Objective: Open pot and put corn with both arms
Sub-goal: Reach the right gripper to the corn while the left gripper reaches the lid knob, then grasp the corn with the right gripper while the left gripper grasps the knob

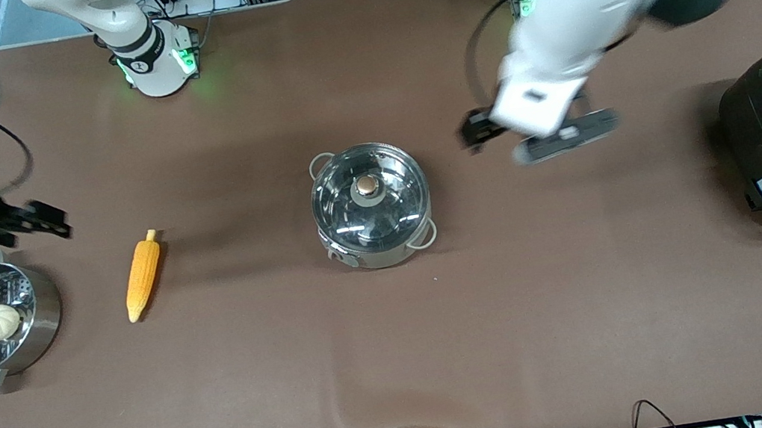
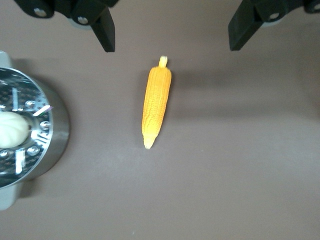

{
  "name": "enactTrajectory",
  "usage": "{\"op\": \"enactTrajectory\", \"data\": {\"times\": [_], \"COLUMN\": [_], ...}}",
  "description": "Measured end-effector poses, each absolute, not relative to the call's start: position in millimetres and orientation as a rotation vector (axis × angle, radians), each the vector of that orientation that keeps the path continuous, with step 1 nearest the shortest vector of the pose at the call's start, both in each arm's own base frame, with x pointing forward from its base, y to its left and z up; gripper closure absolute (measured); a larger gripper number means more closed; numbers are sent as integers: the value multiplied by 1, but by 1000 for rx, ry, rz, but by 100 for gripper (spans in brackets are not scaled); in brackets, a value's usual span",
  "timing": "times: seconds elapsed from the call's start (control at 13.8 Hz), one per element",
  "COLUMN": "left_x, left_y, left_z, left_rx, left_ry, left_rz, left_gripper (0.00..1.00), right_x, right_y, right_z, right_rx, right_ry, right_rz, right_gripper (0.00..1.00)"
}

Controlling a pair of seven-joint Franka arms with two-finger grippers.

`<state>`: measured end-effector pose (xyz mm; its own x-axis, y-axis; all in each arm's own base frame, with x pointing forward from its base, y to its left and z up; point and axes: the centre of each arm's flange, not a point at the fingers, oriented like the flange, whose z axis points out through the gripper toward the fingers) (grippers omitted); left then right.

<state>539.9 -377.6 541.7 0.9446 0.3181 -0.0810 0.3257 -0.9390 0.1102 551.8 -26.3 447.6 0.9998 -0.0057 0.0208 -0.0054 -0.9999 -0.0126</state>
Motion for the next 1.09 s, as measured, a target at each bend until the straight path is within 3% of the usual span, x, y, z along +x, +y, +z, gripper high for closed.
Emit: {"op": "enactTrajectory", "data": {"times": [0.22, 0.44, 0.8, 1.02, 1.09], "left_x": [531, 510, 499, 502, 500], "left_y": [-459, -512, -542, -542, -545], "left_z": [478, 422, 393, 384, 378], "left_rx": [2931, 3004, 3019, 3021, 3025], "left_ry": [689, 750, 764, 769, 762], "left_rz": [-110, -49, -13, -11, -15], "left_gripper": [0, 0, 0, 0, 0], "right_x": [536, 538, 538, 537, 537], "right_y": [-23, -24, -30, -31, -31], "right_z": [336, 268, 201, 193, 193], "right_rx": [-3144, -3162, -3179, -3133, -3125], "right_ry": [6, 3, 23, 134, 151], "right_rz": [26, 85, 127, 137, 135], "right_gripper": [0, 0, 0, 0, 5]}}
